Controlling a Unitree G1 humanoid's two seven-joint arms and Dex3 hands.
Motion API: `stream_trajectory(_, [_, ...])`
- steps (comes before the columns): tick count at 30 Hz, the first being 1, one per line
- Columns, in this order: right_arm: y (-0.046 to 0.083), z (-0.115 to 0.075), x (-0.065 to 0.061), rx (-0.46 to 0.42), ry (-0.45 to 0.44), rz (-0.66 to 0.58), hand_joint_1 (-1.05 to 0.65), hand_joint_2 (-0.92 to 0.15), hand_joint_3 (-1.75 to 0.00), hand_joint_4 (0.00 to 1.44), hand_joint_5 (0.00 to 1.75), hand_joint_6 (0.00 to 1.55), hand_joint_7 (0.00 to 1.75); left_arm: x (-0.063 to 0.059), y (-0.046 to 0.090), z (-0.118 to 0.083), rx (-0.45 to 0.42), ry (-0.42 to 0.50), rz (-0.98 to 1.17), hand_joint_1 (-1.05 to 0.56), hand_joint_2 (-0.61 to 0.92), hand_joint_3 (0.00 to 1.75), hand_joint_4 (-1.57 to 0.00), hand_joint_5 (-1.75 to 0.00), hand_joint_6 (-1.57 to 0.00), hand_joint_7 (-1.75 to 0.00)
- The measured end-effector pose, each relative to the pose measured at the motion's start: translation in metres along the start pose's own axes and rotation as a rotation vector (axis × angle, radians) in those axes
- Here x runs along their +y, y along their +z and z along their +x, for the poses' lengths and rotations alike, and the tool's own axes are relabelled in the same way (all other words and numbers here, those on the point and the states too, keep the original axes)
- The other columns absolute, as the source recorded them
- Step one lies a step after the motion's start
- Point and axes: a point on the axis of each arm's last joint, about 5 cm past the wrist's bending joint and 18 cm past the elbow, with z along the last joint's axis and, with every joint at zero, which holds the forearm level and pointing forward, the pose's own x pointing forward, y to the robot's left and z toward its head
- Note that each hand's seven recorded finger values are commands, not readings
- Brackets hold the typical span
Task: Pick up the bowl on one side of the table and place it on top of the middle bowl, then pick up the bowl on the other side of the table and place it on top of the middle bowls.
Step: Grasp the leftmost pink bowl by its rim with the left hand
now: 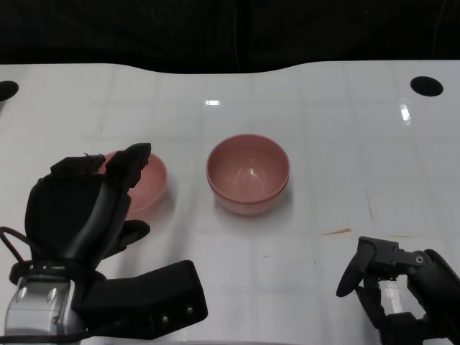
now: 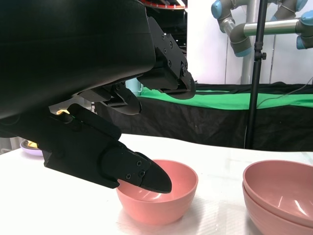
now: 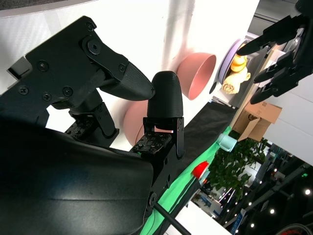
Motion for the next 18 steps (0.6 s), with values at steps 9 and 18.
stream_trajectory(9, [0.001, 0.001, -0.001, -0.006, -0.006, -0.007, -0.29, -0.49, -1.23, 0.91, 1.75, 0.75, 1.59, -0.016, 0.013, 0.024, 0.059, -0.154, 0.054, -0.56, 0.87, 0.02, -0.62, -0.08, -0.48, -0.01])
stream_trajectory(18, [0.002, 0.004, 0.002, -0.016, -0.008, -0.004, -0.27, -0.46, -1.28, 0.89, 1.75, 0.75, 1.58, -0.045, 0.018, 0.046, 0.133, -0.293, 0.114, -0.57, 0.87, 0.00, -0.72, -0.11, -0.50, -0.01])
